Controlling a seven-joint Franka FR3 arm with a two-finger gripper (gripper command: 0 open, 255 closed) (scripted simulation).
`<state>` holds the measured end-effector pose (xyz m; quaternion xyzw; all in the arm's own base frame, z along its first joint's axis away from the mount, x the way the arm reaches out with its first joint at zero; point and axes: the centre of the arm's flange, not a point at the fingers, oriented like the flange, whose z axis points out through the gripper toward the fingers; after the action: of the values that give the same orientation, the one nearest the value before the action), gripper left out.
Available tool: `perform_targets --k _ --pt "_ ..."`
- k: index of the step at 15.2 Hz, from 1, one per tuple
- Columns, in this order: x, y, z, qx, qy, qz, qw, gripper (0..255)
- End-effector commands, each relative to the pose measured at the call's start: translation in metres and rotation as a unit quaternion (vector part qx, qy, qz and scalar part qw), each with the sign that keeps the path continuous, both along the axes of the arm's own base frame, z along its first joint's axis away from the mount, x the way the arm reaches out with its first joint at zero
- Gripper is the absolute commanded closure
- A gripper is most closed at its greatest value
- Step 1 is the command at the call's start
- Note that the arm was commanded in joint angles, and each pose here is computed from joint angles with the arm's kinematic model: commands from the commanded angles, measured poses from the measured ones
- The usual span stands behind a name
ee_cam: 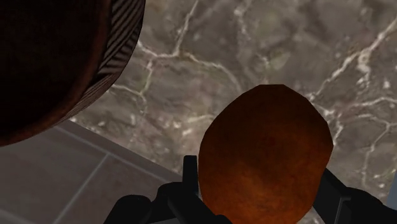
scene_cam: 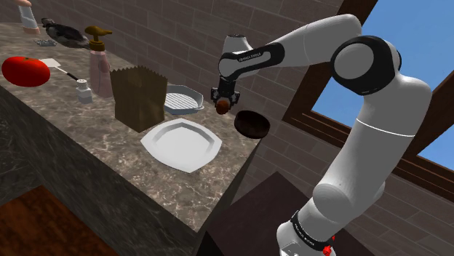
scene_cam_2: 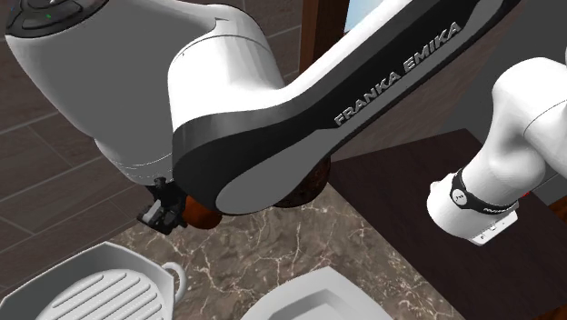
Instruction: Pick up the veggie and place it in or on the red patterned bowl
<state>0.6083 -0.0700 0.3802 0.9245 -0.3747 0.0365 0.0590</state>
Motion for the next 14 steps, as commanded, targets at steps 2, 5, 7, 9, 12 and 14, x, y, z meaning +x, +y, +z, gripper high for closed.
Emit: perform_targets --k 2,5,7,9,12,14 --pt "-0.001 0.0 0.015 0.0 0.0 0.0 1.0 255" --pt "-0.001 0.0 0.031 0.0 0.0 0.0 1.0 255" --pt "-0.001 0.0 0.042 0.0 0.0 0.0 1.0 255" --pt "-0.001 0.0 0.052 0.0 0.0 0.0 1.0 255" --pt "-0.001 0.0 0.068 0.0 0.0 0.0 1.0 255" --pt "-0.001 0.0 0.079 0.0 0.0 0.0 1.0 255"
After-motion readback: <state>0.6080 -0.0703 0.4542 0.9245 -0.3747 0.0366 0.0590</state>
